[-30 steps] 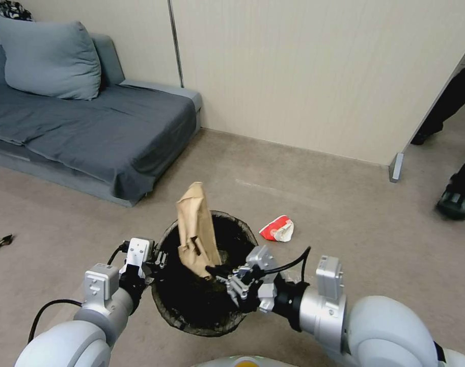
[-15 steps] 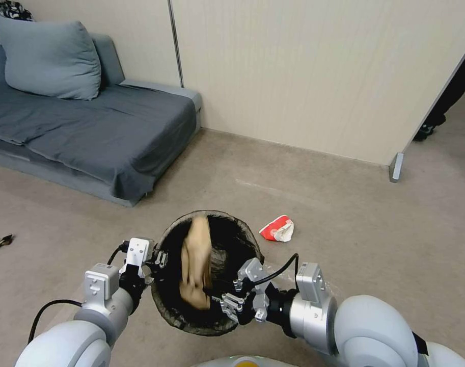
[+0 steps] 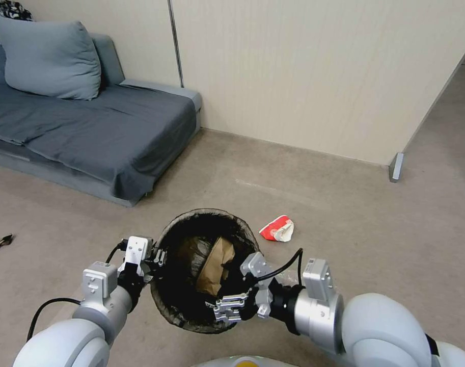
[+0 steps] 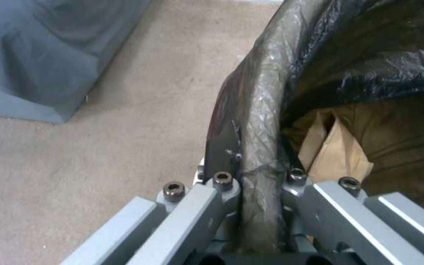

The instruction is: Pick up the trash bin, then pick up the garbage from the floor and place it into the trash bin.

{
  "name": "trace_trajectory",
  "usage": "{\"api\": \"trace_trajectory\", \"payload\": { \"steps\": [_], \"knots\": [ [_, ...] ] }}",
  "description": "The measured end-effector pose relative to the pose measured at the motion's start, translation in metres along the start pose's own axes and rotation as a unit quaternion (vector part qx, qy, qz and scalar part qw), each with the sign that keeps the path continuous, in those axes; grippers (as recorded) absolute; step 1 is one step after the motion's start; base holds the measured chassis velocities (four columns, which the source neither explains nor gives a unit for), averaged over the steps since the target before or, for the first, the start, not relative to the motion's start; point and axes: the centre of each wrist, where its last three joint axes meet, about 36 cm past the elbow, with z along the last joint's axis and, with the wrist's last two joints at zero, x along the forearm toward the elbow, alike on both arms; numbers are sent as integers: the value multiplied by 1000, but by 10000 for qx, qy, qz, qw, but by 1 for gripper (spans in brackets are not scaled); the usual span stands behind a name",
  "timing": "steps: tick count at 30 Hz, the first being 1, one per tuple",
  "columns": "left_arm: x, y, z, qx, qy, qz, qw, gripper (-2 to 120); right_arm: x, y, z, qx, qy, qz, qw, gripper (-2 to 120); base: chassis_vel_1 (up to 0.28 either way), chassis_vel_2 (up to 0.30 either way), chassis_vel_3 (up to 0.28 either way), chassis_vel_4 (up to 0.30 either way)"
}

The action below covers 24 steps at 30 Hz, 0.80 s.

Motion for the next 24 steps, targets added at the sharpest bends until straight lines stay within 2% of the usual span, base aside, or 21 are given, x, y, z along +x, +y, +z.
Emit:
{"api": "trace_trajectory", "payload": {
  "steps": [1,4,7,8,9,10,11,14,15,19,21,22,24],
  "knots": [
    [0,0,0,3,-8,-1,10000,1,4,-5,-5,17,-154,64,9999,97,0,0,0,0],
    [0,0,-1,2,-13,-2,10000,1,8,-10,-9,49,-336,123,9993,99,0,0,0,0],
    [0,0,-1,7,-25,-7,10000,1,20,-22,-23,206,-902,339,9951,100,0,0,0,0],
    [0,0,-1,7,-25,-7,10000,1,20,-22,-23,206,-902,339,9951,100,0,0,0,0],
    [0,0,-1,12,-28,-6,10000,1,27,-29,-35,285,-1306,546,9895,100,0,0,0,0],
    [0,0,-1,12,-28,-6,10000,1,27,-29,-35,285,-1306,546,9895,100,0,0,0,0],
    [0,0,-1,17,-31,-7,10000,1,30,-31,-42,285,-1543,723,9850,100,0,0,0,0],
    [0,0,-1,21,-34,-8,10000,1,31,-32,-49,263,-1719,890,9807,100,0,0,0,0],
    [0,0,-1,24,-32,-12,10000,1,32,-32,-56,213,-1945,1156,9738,100,0,0,0,0],
    [0,1,-1,24,-19,-27,10000,1,30,-36,-61,144,-2083,1422,9676,100,0,0,0,0],
    [1,2,0,36,1,-58,10000,1,16,-63,-64,-150,-2081,2065,9559,100,0,0,0,0],
    [1,2,0,36,1,-58,10000,1,16,-63,-64,-150,-2081,2065,9559,100,0,0,0,0],
    [1,2,1,61,16,-72,10000,1,2,-86,-65,-460,-2046,2510,9450,100,0,0,0,0]
  ]
}}
